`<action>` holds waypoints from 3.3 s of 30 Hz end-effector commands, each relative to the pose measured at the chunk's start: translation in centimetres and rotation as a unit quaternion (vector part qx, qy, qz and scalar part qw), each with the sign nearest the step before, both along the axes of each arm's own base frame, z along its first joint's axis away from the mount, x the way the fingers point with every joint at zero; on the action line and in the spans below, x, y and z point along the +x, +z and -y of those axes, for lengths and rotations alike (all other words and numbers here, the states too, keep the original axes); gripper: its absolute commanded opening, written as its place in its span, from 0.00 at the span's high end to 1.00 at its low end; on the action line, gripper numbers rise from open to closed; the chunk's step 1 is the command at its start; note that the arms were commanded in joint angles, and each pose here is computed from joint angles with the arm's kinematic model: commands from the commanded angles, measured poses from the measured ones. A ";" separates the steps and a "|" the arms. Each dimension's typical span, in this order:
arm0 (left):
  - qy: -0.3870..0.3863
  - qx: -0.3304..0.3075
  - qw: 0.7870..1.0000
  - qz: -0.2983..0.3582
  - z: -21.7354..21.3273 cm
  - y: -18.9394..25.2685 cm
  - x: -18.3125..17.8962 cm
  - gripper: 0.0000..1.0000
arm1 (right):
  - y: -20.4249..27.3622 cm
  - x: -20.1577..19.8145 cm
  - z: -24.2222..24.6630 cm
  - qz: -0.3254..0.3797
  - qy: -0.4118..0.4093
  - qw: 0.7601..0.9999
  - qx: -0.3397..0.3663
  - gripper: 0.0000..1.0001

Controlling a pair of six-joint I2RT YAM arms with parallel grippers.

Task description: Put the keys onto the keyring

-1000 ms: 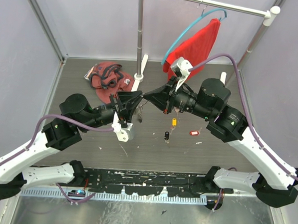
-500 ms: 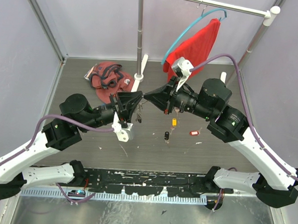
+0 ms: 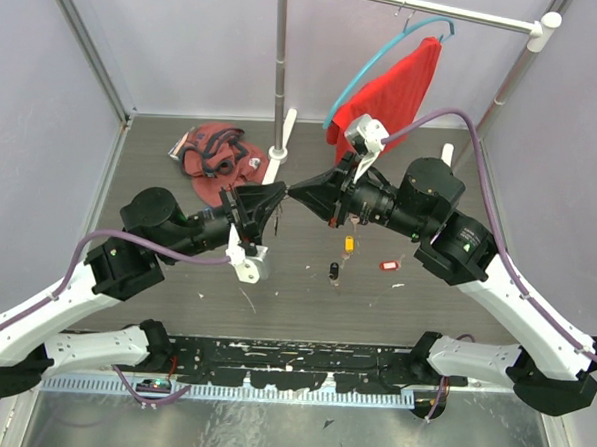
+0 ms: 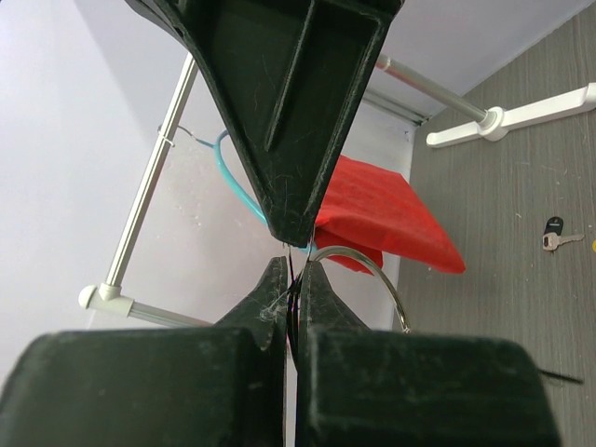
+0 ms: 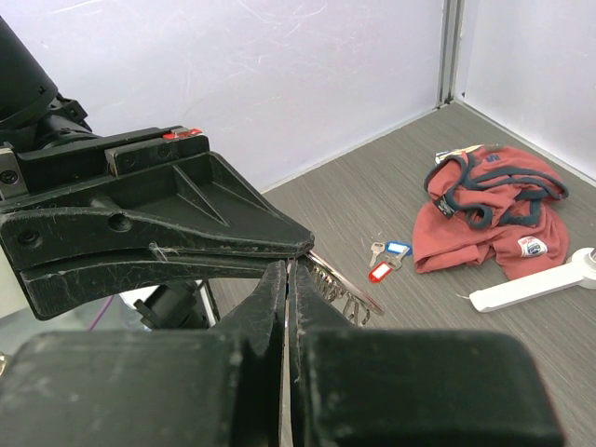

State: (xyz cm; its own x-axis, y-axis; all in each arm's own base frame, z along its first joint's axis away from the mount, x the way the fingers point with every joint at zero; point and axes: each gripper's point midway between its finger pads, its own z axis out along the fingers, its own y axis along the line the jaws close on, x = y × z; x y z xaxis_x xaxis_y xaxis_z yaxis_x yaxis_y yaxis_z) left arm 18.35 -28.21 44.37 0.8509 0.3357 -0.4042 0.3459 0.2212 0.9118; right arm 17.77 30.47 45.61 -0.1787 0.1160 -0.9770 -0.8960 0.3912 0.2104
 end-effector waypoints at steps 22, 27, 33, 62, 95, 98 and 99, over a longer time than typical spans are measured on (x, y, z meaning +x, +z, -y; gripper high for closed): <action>-0.025 -0.019 0.999 0.009 -1.5 2.6 -1.9 1.00 | 3.4 -1.6 2.9 0.048 -0.018 0.997 0.052 0.60; -0.025 0.005 1.000 0.018 -1.4 1.8 -1.9 1.00 | 3.2 -1.4 3.0 0.048 -0.024 0.997 0.047 0.60; -0.021 0.030 0.998 0.042 -1.3 1.1 -1.6 1.00 | 2.9 -1.1 3.1 0.048 -0.031 0.998 0.038 0.59; 0.061 0.122 0.988 0.074 -2.2 -1.8 1.1 1.00 | -1.4 3.1 3.4 -0.013 -0.121 0.991 -0.051 0.60; 0.092 0.090 0.991 0.035 -4.5 -3.7 0.9 1.00 | -35.5 7.8 8.7 -0.328 -0.087 0.862 -0.376 0.58; 0.092 0.087 0.991 0.032 -4.6 -3.5 0.9 1.00 | -36.0 8.5 9.4 -0.304 -0.098 0.857 -0.404 0.57; 0.091 0.086 0.992 0.030 -4.6 -3.5 0.8 1.00 | -36.0 8.9 9.7 -0.296 -0.108 0.855 -0.411 0.56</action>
